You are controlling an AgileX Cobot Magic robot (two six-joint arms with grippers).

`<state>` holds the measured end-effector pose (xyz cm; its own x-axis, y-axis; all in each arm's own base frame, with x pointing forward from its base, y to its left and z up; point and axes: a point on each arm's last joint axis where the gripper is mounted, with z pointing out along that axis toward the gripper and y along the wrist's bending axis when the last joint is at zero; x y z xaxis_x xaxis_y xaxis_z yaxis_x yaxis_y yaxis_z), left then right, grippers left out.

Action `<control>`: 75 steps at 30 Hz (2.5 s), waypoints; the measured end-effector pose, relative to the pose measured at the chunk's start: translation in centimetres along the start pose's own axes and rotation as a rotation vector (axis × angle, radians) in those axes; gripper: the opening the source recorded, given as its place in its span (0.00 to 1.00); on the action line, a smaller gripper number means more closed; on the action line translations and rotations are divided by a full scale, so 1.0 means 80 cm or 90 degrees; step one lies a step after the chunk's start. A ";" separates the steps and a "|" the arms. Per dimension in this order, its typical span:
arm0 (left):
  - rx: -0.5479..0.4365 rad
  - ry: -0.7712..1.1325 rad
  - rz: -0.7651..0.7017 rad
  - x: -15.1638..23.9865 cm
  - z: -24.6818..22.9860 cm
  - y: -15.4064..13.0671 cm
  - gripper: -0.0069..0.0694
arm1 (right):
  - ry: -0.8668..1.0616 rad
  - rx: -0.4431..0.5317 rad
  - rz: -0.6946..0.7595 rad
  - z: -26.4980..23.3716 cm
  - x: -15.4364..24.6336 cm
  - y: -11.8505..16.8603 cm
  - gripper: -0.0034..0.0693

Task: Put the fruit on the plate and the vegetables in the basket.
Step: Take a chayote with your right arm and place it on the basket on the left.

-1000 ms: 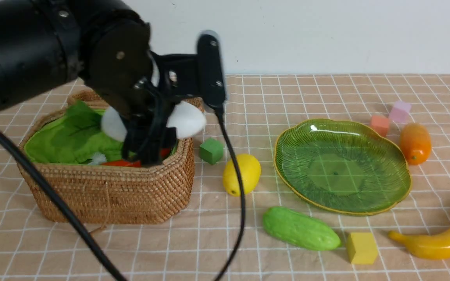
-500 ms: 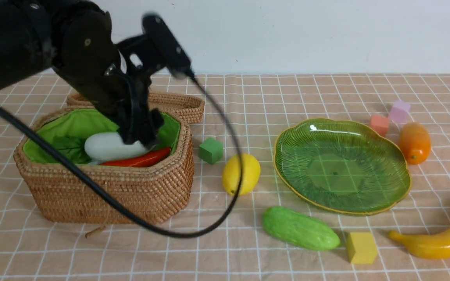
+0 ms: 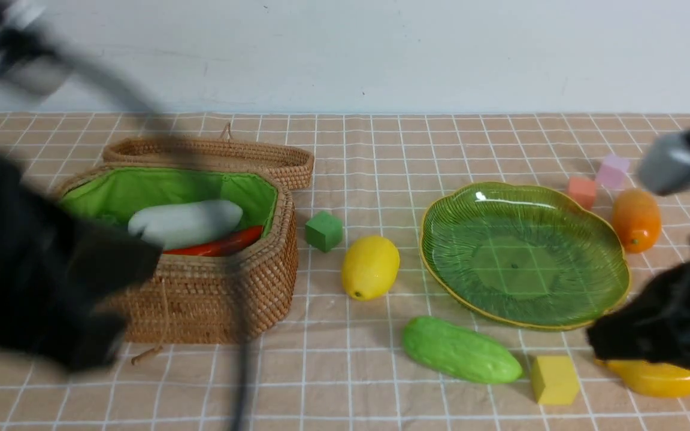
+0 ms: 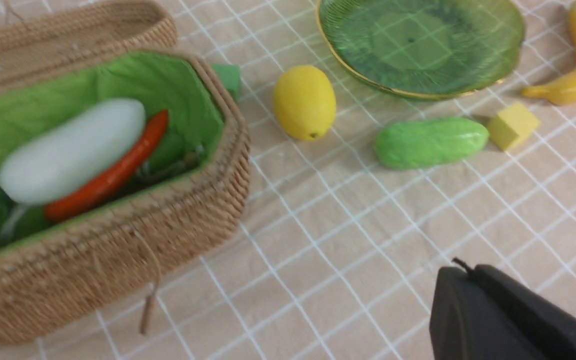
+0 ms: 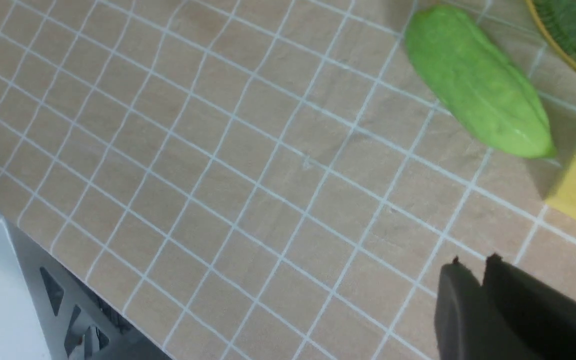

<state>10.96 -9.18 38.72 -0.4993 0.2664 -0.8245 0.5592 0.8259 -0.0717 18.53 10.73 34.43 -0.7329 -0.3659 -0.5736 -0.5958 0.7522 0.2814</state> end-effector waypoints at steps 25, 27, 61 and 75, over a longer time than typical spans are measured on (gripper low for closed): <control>0.099 -0.256 -0.052 0.125 -0.055 0.015 0.07 | 0.196 0.057 -0.336 0.264 -0.084 -0.069 0.85; 0.099 -0.255 -0.053 0.125 -0.055 0.015 0.07 | 0.215 0.063 -0.351 0.275 -0.079 -0.075 0.84; -0.128 -0.307 -0.072 0.119 -0.060 0.055 0.07 | -0.332 -0.078 -0.428 0.221 -0.285 0.114 0.68; -0.132 -0.305 -0.079 0.119 -0.060 0.056 0.08 | -0.255 -0.093 -0.386 0.246 -0.277 0.107 0.94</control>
<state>5.52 -0.58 33.20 -0.1676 -0.0564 -0.9842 0.3484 0.9305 -0.1126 36.15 36.11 34.44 -0.1017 -0.4444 -0.8901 -0.9161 0.3907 -0.0904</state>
